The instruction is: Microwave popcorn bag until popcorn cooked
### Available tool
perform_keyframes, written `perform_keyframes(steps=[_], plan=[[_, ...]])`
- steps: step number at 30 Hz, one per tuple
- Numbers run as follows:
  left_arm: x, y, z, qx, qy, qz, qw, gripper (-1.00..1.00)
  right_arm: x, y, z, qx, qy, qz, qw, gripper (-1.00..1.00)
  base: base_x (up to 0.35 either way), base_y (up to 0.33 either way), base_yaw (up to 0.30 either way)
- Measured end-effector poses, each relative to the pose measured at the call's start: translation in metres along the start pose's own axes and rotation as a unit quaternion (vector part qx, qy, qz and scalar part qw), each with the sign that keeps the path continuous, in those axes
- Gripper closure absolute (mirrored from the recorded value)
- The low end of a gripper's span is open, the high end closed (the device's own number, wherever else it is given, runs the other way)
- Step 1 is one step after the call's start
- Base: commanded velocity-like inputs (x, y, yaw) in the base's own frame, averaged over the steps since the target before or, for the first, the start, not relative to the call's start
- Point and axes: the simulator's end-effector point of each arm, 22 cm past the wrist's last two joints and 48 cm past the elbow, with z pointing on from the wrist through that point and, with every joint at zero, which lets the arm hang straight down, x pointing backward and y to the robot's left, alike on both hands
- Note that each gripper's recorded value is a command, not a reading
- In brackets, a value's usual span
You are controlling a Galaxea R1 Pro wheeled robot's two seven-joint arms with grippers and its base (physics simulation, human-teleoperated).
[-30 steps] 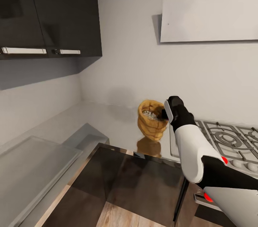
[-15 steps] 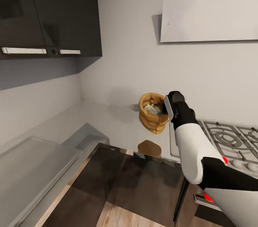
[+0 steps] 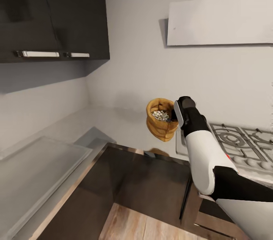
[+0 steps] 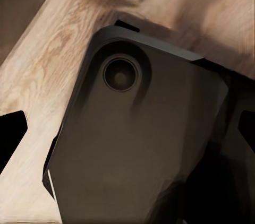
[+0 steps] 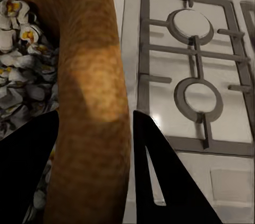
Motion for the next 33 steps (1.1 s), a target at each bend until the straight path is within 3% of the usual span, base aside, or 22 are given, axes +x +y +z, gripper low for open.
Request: perform_keyframes(steps=[20,23,28,33], plan=[[0.0,0.001,0.0,-0.001,0.0,0.0,1.0,-1.0,0.01,0.005,0.006,-0.004,0.014,-0.007,0.9999,1.0,-0.347,0.0,0.0],[0.0,0.001,0.0,-0.001,0.0,0.0,1.0,-1.0,0.038,0.019,0.023,-0.011,0.043,-0.024,0.9987,1.0,-0.347,0.0,0.0],[0.0,0.001,0.0,-0.001,0.0,0.0,1.0,-1.0,0.07,0.04,0.048,-0.022,0.054,-0.036,0.9977,1.0,-0.347,0.0,0.0],[0.0,0.001,0.0,-0.001,0.0,0.0,1.0,-1.0,0.089,0.054,0.059,-0.036,0.061,-0.034,0.9969,1.0,-0.347,0.0,0.0]])
